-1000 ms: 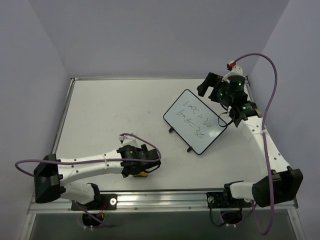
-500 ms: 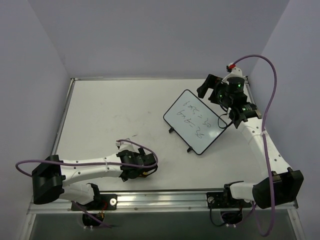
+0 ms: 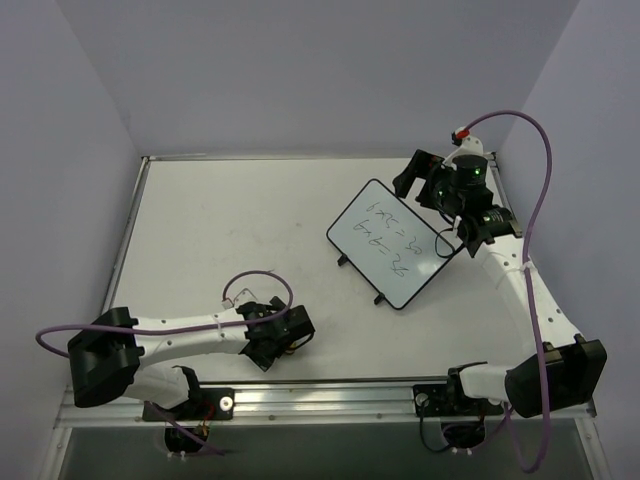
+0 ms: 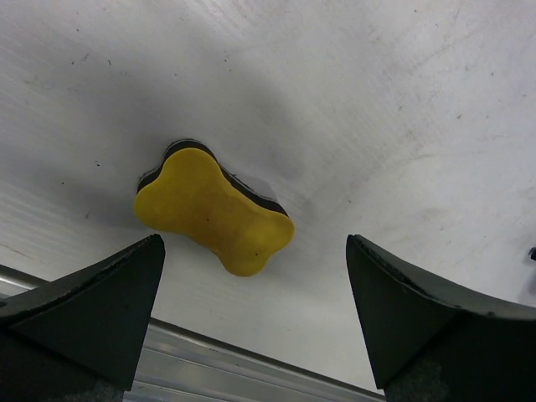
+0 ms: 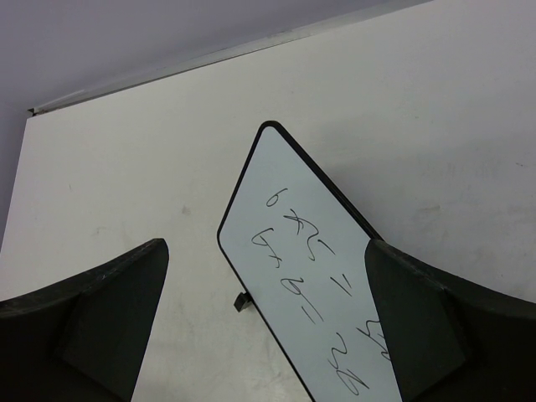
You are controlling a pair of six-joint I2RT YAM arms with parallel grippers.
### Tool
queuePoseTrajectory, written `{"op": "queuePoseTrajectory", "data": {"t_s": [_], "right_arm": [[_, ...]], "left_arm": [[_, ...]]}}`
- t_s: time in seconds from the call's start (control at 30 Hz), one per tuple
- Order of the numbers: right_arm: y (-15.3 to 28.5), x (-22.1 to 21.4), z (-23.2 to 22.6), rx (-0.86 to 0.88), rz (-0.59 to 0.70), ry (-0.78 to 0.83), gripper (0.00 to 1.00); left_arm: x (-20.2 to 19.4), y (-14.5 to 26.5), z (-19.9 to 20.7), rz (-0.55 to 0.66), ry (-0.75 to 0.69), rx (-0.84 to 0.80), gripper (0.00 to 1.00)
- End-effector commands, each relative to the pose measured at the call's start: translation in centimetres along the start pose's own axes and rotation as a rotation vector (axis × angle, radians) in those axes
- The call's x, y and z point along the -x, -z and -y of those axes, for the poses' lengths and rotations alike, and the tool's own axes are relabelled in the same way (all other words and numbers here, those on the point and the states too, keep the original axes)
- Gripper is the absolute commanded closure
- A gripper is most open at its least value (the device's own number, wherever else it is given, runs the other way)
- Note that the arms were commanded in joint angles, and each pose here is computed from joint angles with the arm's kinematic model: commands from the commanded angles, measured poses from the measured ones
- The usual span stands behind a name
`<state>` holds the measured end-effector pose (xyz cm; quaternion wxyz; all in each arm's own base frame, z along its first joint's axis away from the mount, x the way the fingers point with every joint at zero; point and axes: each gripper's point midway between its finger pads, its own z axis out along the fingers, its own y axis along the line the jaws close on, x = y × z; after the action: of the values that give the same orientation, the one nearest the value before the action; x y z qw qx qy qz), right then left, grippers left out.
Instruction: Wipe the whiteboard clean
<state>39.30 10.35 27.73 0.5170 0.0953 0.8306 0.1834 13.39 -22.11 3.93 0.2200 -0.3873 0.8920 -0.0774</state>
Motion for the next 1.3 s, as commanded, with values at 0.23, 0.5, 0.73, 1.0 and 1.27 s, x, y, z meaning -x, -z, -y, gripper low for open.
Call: {"op": "queuePoseTrajectory", "data": {"t_s": [0.23, 0.5, 0.73, 1.0, 1.27], "right_arm": [[0.8, 0.7, -0.4, 0.012, 0.037, 0.007, 0.00], [0.6, 0.3, -0.4, 0.016, 0.035, -0.001, 0.00], [0.7, 0.2, -0.3, 0.015, 0.032, -0.006, 0.00], [1.1, 0.2, -0.2, 0.012, 0.037, -0.006, 0.00], [1.0, 0.2, -0.5, 0.026, 0.040, -0.012, 0.00]], "left_arm": [[1.9, -0.1, 0.5, 0.025, 0.071, 0.001, 0.05], [3.8, -0.9, -0.4, 0.034, 0.061, 0.040, 0.16], [6.1, -1.8, 0.0, 0.029, -0.018, 0.061, 0.28], [7.6, 0.4, 0.4, 0.071, -0.058, 0.038, 0.31], [4.4, 1.7, -0.6, 0.032, -0.020, 0.060, 0.29]]}}
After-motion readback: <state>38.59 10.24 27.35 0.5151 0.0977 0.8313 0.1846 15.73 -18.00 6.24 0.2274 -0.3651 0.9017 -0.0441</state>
